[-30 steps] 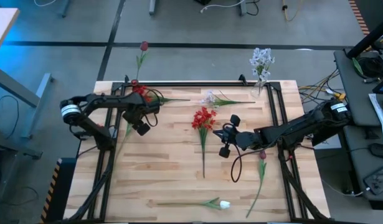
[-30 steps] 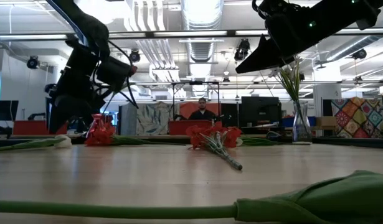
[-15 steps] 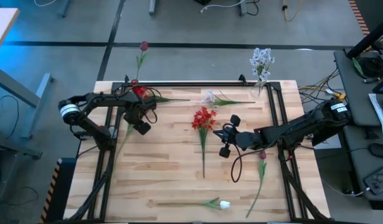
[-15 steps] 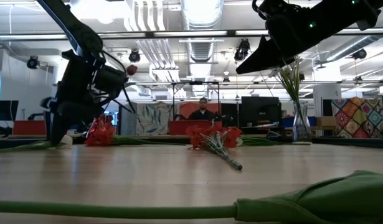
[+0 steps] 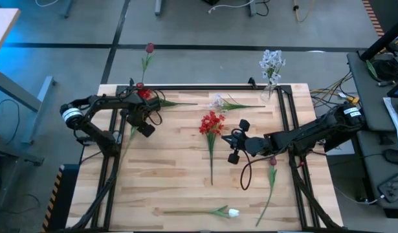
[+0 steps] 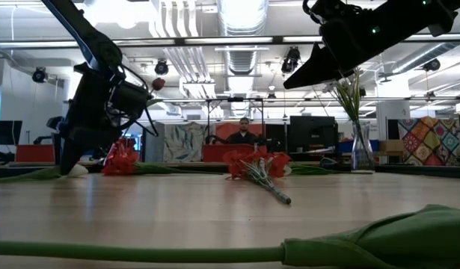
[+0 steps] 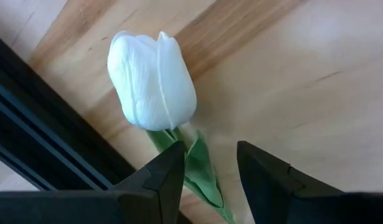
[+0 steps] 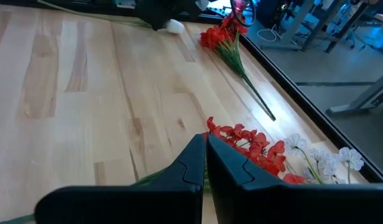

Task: Sort flowers into vase by color
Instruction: Put the top white tulip into the transparent flower vase

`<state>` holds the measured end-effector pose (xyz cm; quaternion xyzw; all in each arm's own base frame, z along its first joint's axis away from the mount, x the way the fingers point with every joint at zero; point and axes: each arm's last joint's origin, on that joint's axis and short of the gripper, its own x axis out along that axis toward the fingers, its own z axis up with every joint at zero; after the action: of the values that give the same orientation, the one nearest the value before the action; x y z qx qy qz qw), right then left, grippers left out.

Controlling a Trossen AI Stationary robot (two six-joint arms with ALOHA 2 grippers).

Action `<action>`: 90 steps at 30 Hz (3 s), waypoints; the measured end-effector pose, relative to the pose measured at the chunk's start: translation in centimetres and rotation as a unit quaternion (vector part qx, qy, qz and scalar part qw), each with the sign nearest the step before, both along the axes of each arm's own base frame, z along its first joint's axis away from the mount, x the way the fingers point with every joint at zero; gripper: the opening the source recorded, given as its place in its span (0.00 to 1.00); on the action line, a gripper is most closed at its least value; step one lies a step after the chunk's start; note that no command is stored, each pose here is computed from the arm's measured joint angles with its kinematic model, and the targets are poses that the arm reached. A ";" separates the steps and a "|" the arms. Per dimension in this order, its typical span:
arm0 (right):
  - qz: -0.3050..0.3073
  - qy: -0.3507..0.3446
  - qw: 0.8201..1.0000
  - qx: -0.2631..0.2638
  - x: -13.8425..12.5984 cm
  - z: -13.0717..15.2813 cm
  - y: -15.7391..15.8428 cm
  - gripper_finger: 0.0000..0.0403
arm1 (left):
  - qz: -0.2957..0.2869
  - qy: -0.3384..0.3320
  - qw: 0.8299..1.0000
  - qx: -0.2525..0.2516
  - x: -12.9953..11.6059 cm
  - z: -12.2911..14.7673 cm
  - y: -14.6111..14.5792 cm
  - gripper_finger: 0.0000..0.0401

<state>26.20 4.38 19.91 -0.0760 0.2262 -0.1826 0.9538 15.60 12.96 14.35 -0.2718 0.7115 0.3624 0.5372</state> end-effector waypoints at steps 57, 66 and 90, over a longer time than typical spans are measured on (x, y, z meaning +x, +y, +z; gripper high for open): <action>0.118 -0.177 0.976 0.037 2.5 -3.0 1.0 0.17 | -0.317 -0.662 0.638 0.234 7.5 11.0 -10.8 0.00; 0.060 -0.245 0.967 0.021 7.9 -2.6 1.4 0.43 | -0.325 -0.724 0.552 0.257 8.1 11.4 -12.2 0.00; 0.032 -0.185 0.981 0.045 12.4 1.1 1.4 0.16 | -0.356 -0.726 0.540 0.233 9.6 10.2 -14.1 0.00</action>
<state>38.63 5.82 20.99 -0.0050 0.0519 -0.1530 0.9869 25.24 -1.17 24.50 -0.0318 0.0065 -0.0273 0.9991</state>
